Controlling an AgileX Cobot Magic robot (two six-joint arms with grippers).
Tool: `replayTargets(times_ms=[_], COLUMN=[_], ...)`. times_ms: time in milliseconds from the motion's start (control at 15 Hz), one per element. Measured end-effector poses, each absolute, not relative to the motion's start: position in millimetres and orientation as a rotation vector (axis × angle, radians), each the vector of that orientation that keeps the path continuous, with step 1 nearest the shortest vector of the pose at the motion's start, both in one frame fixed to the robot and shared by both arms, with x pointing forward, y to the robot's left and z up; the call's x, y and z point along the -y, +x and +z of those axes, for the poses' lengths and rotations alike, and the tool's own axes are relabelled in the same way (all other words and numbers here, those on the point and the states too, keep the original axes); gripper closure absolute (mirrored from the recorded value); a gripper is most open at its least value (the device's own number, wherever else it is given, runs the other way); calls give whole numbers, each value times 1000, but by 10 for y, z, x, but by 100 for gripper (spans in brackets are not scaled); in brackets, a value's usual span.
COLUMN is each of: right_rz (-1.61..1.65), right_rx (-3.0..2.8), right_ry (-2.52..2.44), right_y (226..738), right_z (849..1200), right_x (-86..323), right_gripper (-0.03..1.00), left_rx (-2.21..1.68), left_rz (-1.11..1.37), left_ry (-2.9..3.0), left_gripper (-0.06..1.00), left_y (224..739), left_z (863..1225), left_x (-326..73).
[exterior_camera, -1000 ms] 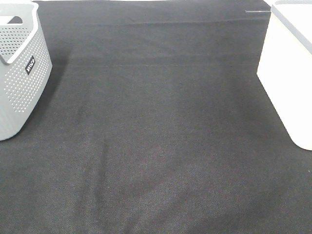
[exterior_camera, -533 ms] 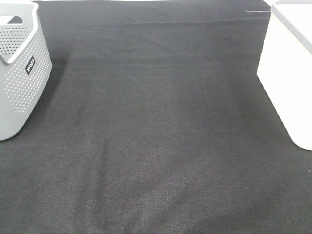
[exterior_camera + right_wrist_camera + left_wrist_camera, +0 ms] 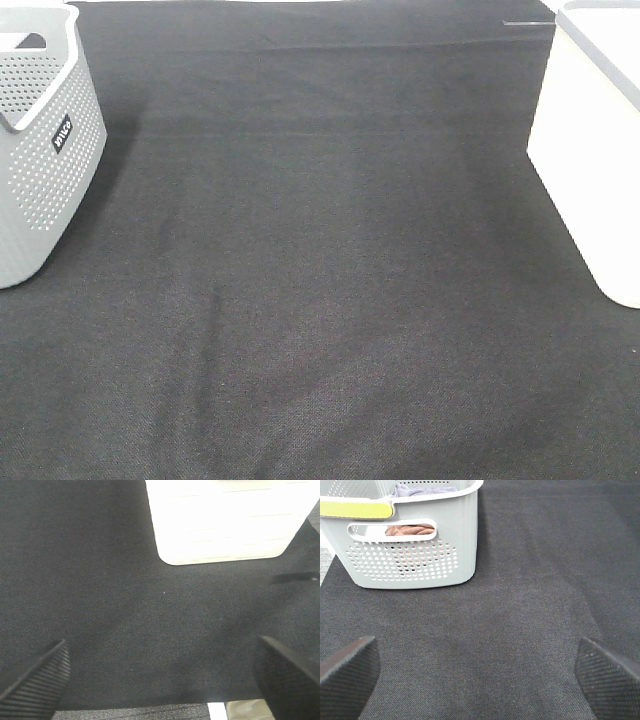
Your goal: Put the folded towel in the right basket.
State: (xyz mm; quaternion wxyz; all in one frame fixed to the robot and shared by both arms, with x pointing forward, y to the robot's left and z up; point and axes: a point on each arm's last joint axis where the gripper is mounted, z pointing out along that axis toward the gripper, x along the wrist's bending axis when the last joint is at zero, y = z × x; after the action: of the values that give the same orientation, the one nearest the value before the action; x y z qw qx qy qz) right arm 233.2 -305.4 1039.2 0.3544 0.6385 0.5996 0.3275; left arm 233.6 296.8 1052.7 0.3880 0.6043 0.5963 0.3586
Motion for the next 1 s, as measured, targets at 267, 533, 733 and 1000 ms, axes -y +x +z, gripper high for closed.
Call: replayTargets(times_ms=[267, 533, 733, 1000], right_rz=[847, 847, 847, 847], right_rx=[-1550, -1550, -1549, -1549], right_ry=[1650, 1650, 1650, 1650], right_y=[2332, 2332, 2333, 2333], right_z=[10392, 10392, 10393, 10393], right_x=[3054, 3054, 3054, 3054], right_gripper=[0, 0, 0, 0], left_rx=[-1517, -1517, -1517, -1517], left_rz=[912, 912, 912, 912], left_ry=[1537, 1537, 1537, 1537], left_gripper=[-4, -4, -4, -4], left_y=[2336, 2336, 2336, 2336], left_z=[10527, 10527, 10527, 10527], left_x=[-2968, -2968, -2968, -2968])
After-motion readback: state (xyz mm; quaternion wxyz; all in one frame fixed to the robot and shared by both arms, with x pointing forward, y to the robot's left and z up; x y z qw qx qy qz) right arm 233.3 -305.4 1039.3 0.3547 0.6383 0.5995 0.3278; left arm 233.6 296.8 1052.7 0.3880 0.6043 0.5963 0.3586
